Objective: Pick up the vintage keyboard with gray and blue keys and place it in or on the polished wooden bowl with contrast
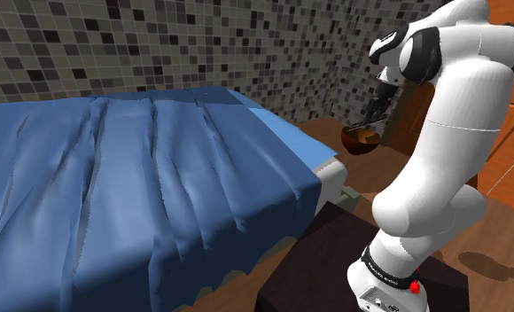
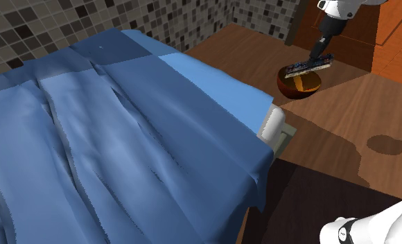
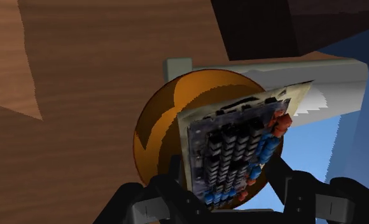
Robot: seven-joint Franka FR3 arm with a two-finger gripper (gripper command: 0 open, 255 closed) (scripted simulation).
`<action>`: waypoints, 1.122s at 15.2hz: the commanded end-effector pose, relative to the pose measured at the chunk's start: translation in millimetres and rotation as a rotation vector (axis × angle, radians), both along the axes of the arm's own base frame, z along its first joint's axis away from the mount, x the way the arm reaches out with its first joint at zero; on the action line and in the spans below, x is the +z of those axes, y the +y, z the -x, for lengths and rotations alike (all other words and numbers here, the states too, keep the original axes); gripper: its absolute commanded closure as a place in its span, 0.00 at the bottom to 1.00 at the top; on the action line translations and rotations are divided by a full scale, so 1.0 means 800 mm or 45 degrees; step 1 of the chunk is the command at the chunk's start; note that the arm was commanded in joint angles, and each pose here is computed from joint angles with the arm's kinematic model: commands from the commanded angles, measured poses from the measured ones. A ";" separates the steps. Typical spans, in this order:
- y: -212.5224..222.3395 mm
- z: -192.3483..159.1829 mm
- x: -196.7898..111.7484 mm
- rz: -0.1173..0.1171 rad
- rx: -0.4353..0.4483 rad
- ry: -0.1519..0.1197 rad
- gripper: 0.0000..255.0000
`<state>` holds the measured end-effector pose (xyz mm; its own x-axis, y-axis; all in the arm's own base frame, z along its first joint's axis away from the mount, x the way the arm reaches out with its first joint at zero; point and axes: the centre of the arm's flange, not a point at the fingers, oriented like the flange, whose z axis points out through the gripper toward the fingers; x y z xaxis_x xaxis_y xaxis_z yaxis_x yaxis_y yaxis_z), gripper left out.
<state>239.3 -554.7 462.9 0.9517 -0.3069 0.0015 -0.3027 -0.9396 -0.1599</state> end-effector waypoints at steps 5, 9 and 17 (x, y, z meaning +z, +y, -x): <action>-0.001 0.001 -0.040 0.000 0.001 0.000 1.00; -0.001 0.001 -0.067 0.000 0.001 0.000 1.00; -0.001 0.001 -0.084 0.000 0.001 0.000 1.00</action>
<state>237.4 -556.1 399.6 0.9515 -0.3077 0.0058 -0.3030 -0.9400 -0.1570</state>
